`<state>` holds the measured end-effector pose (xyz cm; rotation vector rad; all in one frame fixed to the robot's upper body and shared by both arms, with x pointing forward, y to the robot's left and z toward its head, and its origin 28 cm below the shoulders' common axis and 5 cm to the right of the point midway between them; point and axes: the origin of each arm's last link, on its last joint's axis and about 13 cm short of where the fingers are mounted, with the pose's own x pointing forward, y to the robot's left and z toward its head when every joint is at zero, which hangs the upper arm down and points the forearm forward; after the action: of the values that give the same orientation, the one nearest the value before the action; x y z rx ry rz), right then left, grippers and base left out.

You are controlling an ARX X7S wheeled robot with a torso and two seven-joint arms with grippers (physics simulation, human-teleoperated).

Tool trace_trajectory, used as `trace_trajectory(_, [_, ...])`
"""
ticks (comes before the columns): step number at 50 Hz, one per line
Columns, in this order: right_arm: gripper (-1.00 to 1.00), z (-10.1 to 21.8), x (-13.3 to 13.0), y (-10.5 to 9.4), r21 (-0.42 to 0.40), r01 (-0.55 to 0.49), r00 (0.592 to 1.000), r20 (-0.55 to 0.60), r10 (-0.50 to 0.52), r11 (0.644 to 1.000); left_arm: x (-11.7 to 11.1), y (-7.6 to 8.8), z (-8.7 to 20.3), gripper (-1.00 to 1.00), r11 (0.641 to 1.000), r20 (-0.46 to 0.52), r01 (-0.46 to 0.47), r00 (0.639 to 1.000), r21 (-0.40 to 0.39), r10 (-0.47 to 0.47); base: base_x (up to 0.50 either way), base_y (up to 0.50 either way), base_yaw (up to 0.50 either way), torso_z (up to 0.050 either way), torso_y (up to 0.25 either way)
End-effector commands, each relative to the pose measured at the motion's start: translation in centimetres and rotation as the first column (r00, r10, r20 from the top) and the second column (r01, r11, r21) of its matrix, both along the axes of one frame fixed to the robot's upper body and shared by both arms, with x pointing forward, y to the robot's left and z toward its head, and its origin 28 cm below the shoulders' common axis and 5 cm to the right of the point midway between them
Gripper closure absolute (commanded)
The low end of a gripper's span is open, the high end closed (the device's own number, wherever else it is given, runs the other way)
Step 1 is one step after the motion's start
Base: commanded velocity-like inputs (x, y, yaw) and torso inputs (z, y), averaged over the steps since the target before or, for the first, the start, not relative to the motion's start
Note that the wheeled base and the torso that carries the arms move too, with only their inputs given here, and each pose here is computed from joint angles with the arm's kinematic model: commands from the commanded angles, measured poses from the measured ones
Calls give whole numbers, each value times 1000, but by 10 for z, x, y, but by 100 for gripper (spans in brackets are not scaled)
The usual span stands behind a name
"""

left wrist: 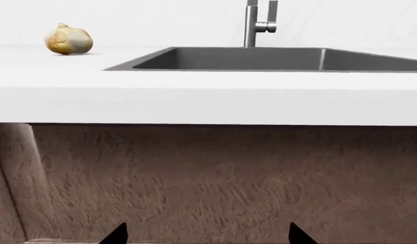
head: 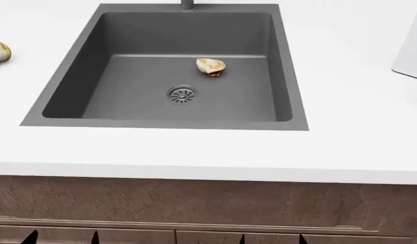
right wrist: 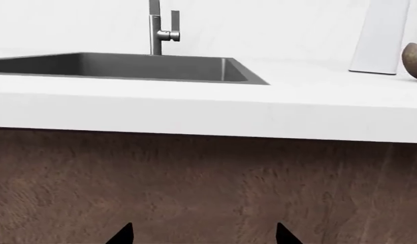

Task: Turn on the sink faucet.

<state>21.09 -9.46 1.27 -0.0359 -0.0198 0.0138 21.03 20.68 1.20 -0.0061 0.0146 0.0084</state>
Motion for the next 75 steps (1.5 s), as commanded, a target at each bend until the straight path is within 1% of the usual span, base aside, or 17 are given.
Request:
trace_trajectory(1, [-100,0,0,0,4,-4,1000,3,4,1000,0,-1,-1,-100,1000,-1,7,1000,6,-7,0,0,0,0,0])
trace_trajectory(11, [-100,0,0,0,13,1,1000,7,-1,1000,1,-1,4,-100,1000,50,-7,999,2,7,0,0,0,3,0])
trace_trajectory(42, [-100,1,0,1,4,-5,1000,7,5,1000,-4,3,4,-100,1000,63,3,998,21,-5,0,0,0,50,0])
trace_trajectory(45, [-100,0,0,1,3,-7,1000,7,7,1000,-1,-2,5,-100,999,70,9,997,38,-11,0,0,0,50,0])
trace_trajectory(49, [-100,0,0,1,6,-5,1000,7,5,1000,-2,-1,5,-100,1000,75,6,997,22,-8,0,0,0,50,0])
trace_trajectory(52, [-100,0,0,0,9,-4,1000,7,4,1000,-2,3,8,-100,999,89,-18,996,-37,21,0,0,0,0,0])
trace_trajectory(54, [-100,0,0,0,10,-4,1000,6,4,1000,-2,2,5,-100,1000,72,-2,997,2,2,0,0,0,0,0])
trace_trajectory(58, [-100,0,0,0,10,-3,1000,8,3,1000,-4,3,7,-100,1000,81,-2,997,-16,3,0,0,0,0,0])
trace_trajectory(63, [-100,7,-1,-2,73,-12,1000,10,11,997,-5,5,11,-100,999,73,-4,997,-50,7,0,0,0,0,0])
trace_trajectory(64, [-100,11,-1,-3,93,-4,1000,9,4,996,-7,6,19,-100,995,113,-58,991,-81,67,0,0,0,0,0])
trace_trajectory(65, [-100,17,1,-4,78,-4,1000,7,3,997,-9,8,24,-100,999,93,-48,994,-24,50,0,0,0,0,0])
trace_trajectory(66, [-100,28,3,-7,67,2,1000,26,-4,998,-6,8,33,-100,997,97,-61,993,-52,66,0,0,0,0,0])
trace_trajectory(68, [-100,52,9,-12,40,7,999,48,-9,999,0,6,51,-100,1000,60,6,998,-12,-5,0,0,0,0,0])
trace_trajectory(71, [-100,79,14,-17,37,12,998,64,-15,999,7,5,81,-100,999,99,12,995,-36,-9,0,0,0,0,0])
trace_trajectory(72, [-100,88,16,-18,26,8,998,66,-10,1000,10,3,90,-100,999,110,32,993,29,-35,0,0,0,0,0])
trace_trajectory(73, [-100,96,17,-20,12,1,997,76,-2,1000,7,4,98,-100,997,107,70,992,37,-74,0,0,0,0,0])
trace_trajectory(75, [-100,119,17,-22,-18,-8,995,101,9,1000,6,7,118,-100,997,120,75,990,19,-77,0,0,0,0,0])
